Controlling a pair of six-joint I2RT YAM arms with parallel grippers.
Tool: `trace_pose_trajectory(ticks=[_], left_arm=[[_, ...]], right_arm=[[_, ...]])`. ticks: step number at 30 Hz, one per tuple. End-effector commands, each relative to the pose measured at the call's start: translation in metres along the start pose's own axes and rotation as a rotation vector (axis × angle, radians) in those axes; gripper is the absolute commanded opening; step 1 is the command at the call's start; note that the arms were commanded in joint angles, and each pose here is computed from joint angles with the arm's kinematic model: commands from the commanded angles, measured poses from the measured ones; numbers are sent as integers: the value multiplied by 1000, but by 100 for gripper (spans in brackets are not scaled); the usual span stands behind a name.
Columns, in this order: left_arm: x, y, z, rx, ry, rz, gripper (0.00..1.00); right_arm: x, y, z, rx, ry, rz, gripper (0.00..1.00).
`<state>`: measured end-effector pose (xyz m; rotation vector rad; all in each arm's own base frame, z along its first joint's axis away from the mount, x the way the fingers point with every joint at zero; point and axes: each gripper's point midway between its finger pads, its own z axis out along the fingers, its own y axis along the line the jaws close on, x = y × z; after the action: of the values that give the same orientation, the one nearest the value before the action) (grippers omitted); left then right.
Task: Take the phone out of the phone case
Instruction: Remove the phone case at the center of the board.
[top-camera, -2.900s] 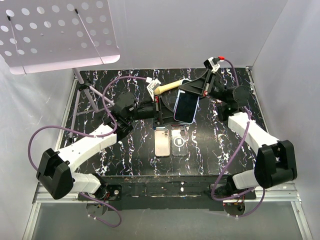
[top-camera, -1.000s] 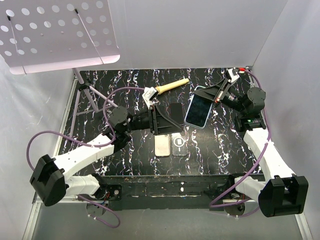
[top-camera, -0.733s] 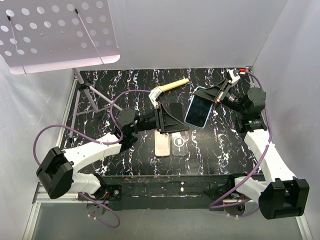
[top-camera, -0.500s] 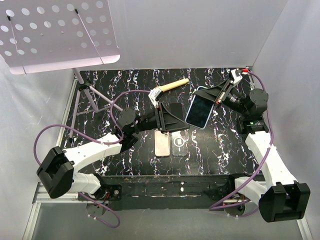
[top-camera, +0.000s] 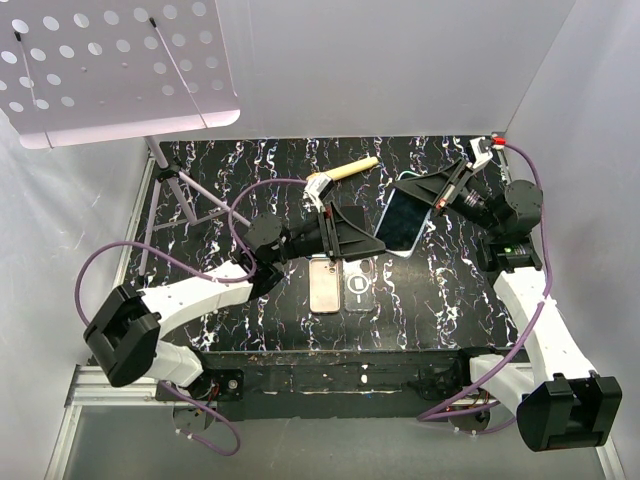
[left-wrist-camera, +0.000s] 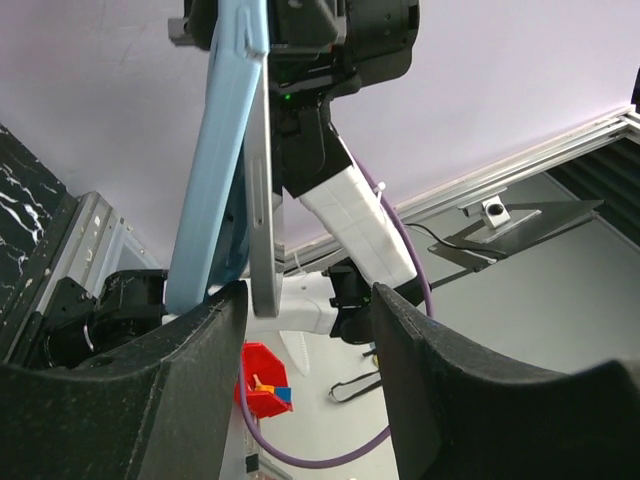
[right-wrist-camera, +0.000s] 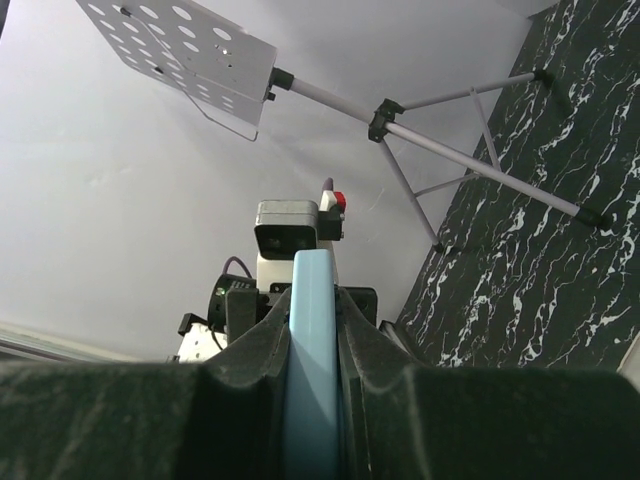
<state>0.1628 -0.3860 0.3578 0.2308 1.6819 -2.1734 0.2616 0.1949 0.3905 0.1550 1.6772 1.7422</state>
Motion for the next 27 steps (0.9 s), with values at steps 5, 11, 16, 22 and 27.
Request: trace_pose_trajectory(ticks=[5,11,16,22,27], left_arm=[[-16,2,26,-8,9,29,36],[-10,15,32,-56,84,47,24],[-10,15,34,-58,99,78,7],[-19,6,34,-22,72,103,0],[-40,-2,18,-30,-7,118,0]], right_arm=[[21,23,-6,-28,82,-90,1],[37,19,-9,8,192,-139,1],[50,4,-12,70,316,-121,1],[51,4,-18,123,304,-172,46],[45,11,-27,179,251,-227,67]])
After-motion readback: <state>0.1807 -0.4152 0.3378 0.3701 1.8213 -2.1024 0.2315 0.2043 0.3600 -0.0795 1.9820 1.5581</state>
